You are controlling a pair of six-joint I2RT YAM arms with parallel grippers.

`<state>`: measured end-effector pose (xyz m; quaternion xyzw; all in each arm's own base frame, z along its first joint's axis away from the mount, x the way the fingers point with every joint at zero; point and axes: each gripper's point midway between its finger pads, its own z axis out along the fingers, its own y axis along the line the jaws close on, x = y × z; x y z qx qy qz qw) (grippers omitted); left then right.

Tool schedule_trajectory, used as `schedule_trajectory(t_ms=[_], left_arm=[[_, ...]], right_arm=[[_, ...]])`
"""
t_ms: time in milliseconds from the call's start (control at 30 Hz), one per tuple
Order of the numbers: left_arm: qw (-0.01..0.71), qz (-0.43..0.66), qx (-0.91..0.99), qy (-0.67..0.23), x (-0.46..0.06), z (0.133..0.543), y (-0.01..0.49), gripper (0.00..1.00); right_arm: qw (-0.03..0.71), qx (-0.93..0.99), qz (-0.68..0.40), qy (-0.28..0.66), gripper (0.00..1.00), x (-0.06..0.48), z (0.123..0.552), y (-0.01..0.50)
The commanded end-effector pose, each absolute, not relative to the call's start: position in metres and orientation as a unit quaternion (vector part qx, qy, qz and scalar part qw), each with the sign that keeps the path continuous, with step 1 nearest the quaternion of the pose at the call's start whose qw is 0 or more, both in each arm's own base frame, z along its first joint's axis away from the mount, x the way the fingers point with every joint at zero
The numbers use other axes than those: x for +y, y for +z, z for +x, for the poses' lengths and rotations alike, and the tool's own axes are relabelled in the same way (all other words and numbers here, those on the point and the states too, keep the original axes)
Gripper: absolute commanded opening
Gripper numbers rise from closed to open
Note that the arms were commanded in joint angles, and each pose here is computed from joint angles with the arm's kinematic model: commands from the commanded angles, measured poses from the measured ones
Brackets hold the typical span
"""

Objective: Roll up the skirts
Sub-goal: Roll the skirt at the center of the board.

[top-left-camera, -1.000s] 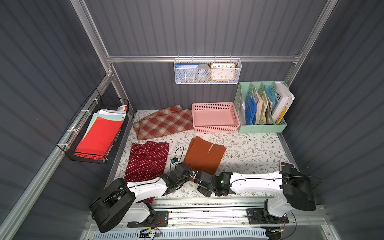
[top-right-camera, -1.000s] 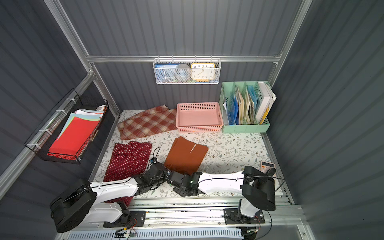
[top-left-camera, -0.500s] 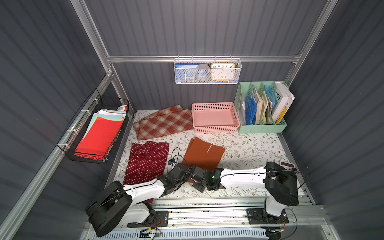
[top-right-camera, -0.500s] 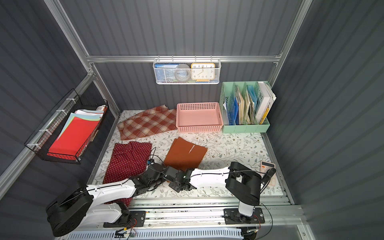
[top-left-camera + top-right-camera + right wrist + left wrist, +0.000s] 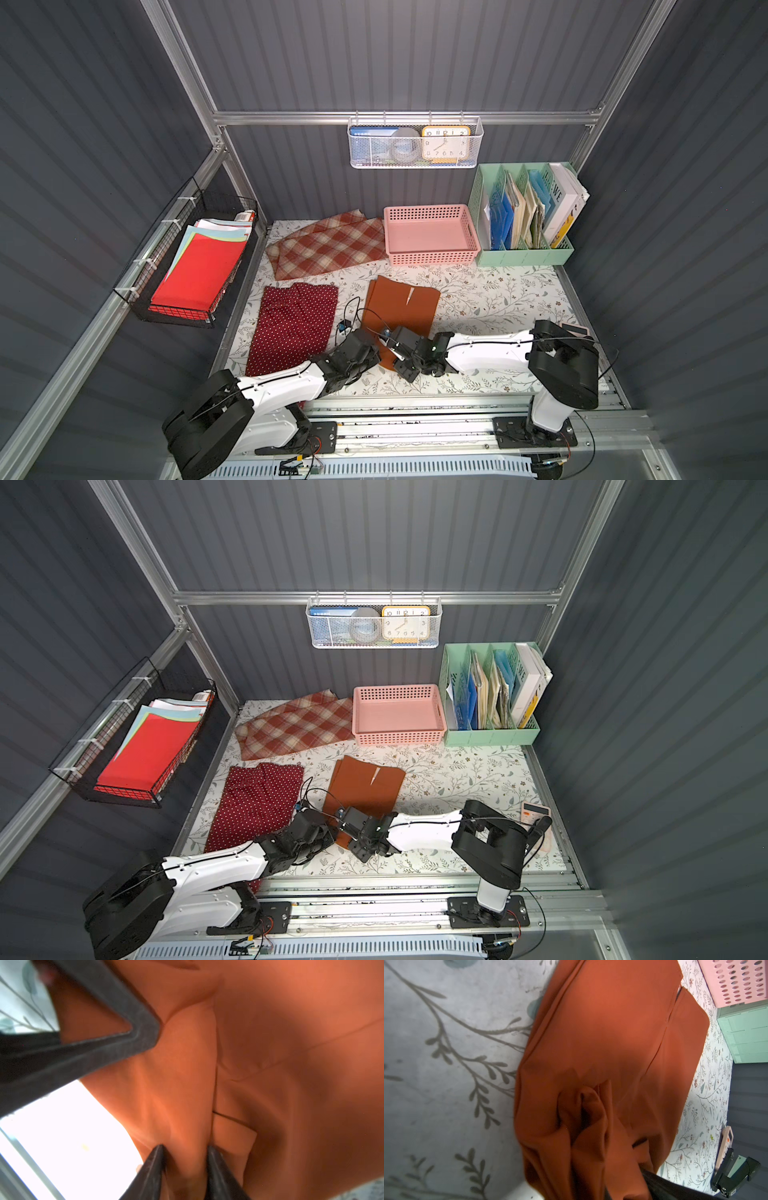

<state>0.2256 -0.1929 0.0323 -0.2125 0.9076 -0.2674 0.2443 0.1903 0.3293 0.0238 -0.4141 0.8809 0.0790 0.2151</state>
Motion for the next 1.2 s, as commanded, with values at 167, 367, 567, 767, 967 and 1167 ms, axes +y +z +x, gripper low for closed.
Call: schedule_trajectory(t_ms=[167, 367, 567, 767, 967, 1167], left_arm=[[0.231, -0.21, 0.916, -0.25, -0.189, 0.22, 0.023, 0.0], [0.231, -0.21, 0.916, -0.251, -0.19, 0.221, 0.022, 0.0], [0.23, -0.21, 0.915, -0.256, -0.192, 0.222, 0.023, 0.0], [0.239, -0.216, 0.909, -0.265, -0.189, 0.223, 0.035, 0.11], [0.262, -0.226, 0.9, -0.267, -0.178, 0.224, 0.056, 0.68], [0.298, -0.239, 0.885, -0.266, -0.161, 0.222, 0.083, 0.78]], right_arm=[[0.148, 0.887, -0.437, 0.013, 0.52, 0.296, 0.173, -0.005], [0.122, 0.884, -0.451, 0.02, 0.54, 0.3, 0.162, -0.015], [0.083, 0.879, -0.469, -0.011, 0.55, 0.289, 0.152, -0.025], [0.039, 0.893, -0.449, -0.01, 0.07, 0.284, 0.15, -0.026], [-0.026, 0.909, -0.396, 0.124, 0.0, 0.299, 0.139, -0.011], [-0.127, 0.869, -0.251, 0.406, 0.0, 0.336, 0.141, 0.032]])
